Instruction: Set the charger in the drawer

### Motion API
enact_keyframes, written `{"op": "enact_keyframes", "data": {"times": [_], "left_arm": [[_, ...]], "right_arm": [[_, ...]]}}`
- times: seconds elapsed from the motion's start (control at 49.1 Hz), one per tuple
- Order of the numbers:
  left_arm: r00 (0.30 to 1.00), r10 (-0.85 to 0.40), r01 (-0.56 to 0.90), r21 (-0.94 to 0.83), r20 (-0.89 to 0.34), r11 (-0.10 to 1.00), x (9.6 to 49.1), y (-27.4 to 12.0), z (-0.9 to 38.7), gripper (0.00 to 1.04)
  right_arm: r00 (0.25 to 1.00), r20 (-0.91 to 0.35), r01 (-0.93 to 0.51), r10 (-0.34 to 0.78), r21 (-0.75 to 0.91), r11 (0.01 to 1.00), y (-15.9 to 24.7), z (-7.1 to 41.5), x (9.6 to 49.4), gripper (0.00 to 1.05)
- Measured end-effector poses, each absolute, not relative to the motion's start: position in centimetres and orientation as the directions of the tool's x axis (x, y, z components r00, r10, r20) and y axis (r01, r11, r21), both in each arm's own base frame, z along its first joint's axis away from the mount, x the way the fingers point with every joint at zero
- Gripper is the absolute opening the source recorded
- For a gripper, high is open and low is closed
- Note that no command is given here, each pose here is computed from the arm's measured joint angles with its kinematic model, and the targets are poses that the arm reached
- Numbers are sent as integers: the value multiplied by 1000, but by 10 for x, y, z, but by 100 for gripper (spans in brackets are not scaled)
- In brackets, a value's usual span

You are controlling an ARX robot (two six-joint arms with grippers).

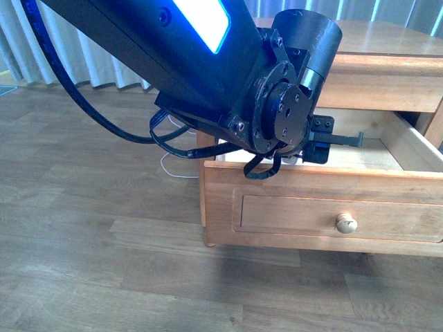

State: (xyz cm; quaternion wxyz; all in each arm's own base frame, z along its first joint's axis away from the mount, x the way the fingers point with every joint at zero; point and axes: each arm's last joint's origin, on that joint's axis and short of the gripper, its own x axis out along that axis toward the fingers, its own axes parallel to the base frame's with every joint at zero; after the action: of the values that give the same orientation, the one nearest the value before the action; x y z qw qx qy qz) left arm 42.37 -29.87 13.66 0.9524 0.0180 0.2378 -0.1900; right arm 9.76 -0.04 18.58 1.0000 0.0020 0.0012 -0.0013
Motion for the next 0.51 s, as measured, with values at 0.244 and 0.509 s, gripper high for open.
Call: {"op": "enact_keyframes", "data": {"times": [0.244, 0.509], "left_arm": [[838, -330, 344, -49, -435, 938, 417, -289, 143, 81], [902, -315, 317, -41, -297, 948, 392, -239, 212, 99]], "right_arm": [[1000, -2, 3, -3, 4, 1000, 0, 186, 98, 97], [1000, -2, 3, -3, 4, 1000, 0, 186, 98, 97]]}}
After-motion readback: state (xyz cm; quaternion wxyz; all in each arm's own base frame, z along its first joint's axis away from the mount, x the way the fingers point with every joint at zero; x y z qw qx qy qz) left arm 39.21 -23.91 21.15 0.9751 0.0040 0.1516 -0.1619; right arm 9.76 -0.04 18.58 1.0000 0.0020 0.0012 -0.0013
